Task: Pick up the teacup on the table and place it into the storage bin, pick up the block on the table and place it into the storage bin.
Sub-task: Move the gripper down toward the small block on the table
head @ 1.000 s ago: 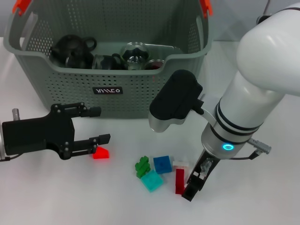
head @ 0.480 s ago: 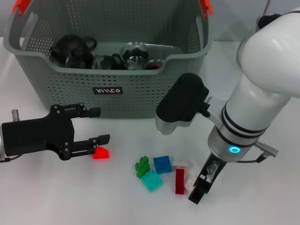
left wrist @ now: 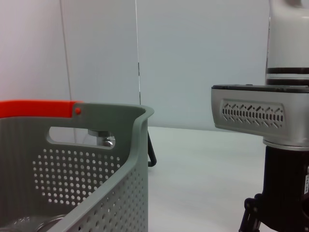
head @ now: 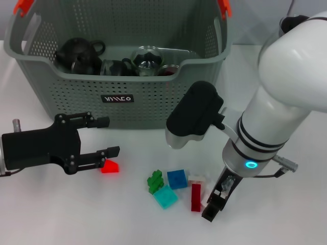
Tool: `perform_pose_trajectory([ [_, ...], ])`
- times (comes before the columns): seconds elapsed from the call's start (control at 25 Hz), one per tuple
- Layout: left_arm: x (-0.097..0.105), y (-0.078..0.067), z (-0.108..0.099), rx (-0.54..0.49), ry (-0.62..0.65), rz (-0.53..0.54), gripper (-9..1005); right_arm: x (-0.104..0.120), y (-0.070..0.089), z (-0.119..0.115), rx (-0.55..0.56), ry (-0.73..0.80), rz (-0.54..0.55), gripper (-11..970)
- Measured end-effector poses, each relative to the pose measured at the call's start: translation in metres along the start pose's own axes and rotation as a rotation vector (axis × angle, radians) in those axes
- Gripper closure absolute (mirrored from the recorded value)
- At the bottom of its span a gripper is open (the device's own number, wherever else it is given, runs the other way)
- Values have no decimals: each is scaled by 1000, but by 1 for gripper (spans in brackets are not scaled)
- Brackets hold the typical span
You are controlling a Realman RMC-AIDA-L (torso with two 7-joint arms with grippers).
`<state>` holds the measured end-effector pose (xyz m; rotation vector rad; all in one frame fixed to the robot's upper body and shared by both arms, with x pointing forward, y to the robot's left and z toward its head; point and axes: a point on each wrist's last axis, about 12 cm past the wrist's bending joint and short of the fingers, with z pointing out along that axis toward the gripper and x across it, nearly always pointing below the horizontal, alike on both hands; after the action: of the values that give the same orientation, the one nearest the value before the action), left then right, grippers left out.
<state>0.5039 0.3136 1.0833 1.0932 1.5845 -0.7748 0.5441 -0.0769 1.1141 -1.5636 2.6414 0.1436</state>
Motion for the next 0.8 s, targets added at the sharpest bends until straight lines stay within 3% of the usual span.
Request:
perform_pose_trajectory([
  [0.8, 3, -2, 0, 1, -3, -4, 321, 1, -2, 2, 45, 8, -20, 45],
])
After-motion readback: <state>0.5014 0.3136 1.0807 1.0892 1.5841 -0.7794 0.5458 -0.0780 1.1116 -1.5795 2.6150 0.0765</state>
